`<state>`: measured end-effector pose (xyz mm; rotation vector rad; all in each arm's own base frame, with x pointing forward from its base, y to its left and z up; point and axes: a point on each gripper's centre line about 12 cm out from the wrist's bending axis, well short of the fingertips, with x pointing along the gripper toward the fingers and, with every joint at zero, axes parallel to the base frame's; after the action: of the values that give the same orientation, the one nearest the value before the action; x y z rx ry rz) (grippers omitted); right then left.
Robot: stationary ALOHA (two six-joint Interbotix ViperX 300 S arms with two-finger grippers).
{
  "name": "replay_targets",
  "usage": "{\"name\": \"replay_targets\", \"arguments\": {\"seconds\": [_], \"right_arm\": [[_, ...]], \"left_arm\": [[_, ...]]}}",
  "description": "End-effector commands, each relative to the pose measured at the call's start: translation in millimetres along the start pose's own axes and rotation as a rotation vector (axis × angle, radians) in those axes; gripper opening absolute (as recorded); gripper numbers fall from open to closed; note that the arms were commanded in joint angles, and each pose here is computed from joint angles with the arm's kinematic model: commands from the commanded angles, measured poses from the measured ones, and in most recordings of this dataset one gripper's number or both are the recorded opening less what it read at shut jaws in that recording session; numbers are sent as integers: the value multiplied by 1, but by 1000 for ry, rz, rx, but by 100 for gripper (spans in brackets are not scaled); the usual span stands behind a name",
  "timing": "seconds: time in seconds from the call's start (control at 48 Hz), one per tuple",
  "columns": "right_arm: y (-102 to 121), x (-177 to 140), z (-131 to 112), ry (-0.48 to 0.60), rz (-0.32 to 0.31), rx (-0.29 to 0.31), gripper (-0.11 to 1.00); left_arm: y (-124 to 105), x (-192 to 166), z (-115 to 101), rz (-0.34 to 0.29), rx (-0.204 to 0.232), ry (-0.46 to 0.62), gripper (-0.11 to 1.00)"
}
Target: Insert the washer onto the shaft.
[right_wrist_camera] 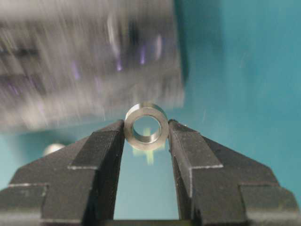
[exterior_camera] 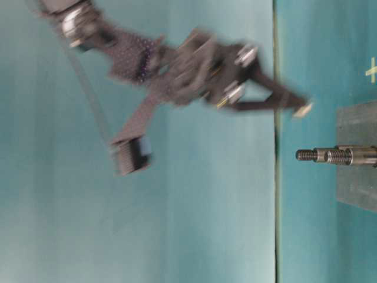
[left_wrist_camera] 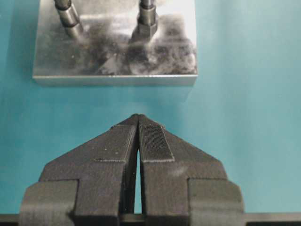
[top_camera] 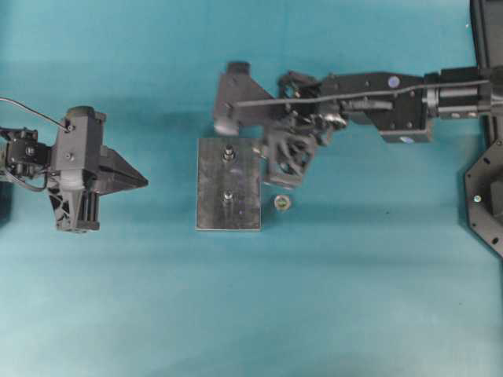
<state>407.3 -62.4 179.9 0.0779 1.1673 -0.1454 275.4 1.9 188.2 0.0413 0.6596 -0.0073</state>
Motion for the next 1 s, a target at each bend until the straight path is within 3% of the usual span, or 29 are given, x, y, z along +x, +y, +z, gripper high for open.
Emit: {"name": "replay_targets", "arguments": {"seconds": [0.0,0.354,0.979], "right_arm": [[2,-22,23,-83,3,-2,34],[3,-19,43,-97,4,-16,34],[14,12,41,-31,13,-55,34]], "left_arm": [[1,-1,7,2,2,-28,0],[1,-1,7,2,1,-31,0],[1,0,7,3,-1,-44,0]]}}
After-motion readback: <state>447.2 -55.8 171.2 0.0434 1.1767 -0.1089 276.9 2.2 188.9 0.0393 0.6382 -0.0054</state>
